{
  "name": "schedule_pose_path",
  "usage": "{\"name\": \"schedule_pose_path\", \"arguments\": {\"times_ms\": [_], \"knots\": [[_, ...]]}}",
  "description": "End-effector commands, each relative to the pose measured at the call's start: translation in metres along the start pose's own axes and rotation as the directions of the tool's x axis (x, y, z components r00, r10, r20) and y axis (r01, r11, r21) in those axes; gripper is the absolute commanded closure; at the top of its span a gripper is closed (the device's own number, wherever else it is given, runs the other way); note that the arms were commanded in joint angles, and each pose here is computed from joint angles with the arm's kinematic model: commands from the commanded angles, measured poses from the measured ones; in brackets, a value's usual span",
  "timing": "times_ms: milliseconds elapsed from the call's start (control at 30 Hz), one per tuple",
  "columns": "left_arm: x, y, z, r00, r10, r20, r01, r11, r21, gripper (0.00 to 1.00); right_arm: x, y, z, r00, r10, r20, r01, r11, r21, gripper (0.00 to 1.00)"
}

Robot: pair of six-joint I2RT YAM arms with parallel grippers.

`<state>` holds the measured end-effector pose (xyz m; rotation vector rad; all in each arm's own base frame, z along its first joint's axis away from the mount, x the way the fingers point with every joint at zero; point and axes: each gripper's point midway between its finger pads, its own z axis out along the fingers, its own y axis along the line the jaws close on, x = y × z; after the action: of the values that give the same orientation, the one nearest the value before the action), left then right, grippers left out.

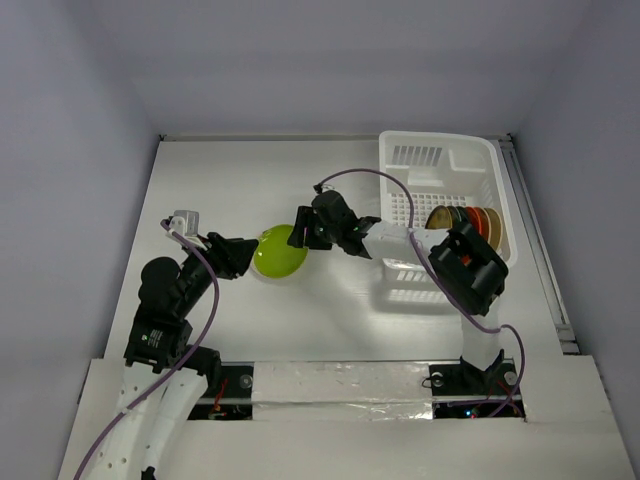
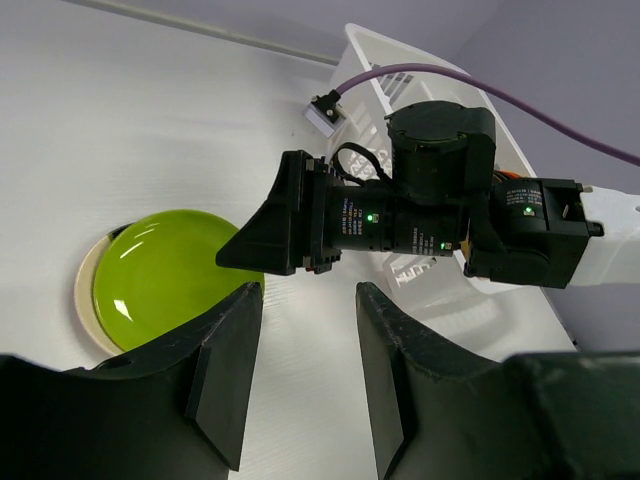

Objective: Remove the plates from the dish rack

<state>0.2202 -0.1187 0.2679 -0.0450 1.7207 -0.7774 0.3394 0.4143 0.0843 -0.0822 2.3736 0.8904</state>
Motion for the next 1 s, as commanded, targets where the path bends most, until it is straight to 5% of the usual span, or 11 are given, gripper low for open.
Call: {"name": "schedule_pose_path", "arguments": {"times_ms": [0,167,300,433,467,567,800,967], "knots": [[-0.012,-0.006,0.001,0.999,0.014,0.042,-0.015,1.0,0.026,0.61,-0.006,0.008,-0.006,0.999,-0.025,0.026,0.025,1.0,-0.009,0.38],[-0.012,-0.007,0.0,0.999,0.015,0.042,-0.016,0.999,0.028,0.61,-0.02,-0.001,-0.03,0.993,-0.096,0.07,0.089,0.991,0.099,0.21],[-0.012,-0.007,0.0,0.999,0.013,0.044,-0.015,0.999,0.029,0.61,-0.041,-0.009,-0.062,0.981,-0.139,0.136,0.111,0.975,0.192,0.21],[-0.012,-0.007,-0.001,0.999,0.013,0.046,-0.014,0.999,0.031,0.61,-0.066,-0.003,-0.113,0.955,-0.178,0.237,0.122,0.965,0.233,0.56],[-0.012,-0.007,-0.001,0.999,0.014,0.047,-0.015,0.999,0.029,0.61,-0.074,-0.003,-0.126,0.943,-0.192,0.272,0.125,0.961,0.246,0.83],[-0.012,-0.007,-0.001,0.999,0.013,0.047,-0.014,0.999,0.029,0.61,-0.097,-0.016,-0.175,0.894,-0.282,0.348,0.151,0.921,0.359,1.0],[-0.013,-0.008,-0.001,0.999,0.013,0.05,-0.015,0.999,0.031,0.61,-0.116,-0.134,-0.267,0.912,-0.296,0.285,0.0,0.694,0.72,0.98],[-0.011,-0.008,0.0,0.999,0.012,0.04,-0.014,0.999,0.036,0.61,-0.119,-0.19,-0.301,0.918,-0.276,0.286,-0.076,0.583,0.809,0.7]]}}
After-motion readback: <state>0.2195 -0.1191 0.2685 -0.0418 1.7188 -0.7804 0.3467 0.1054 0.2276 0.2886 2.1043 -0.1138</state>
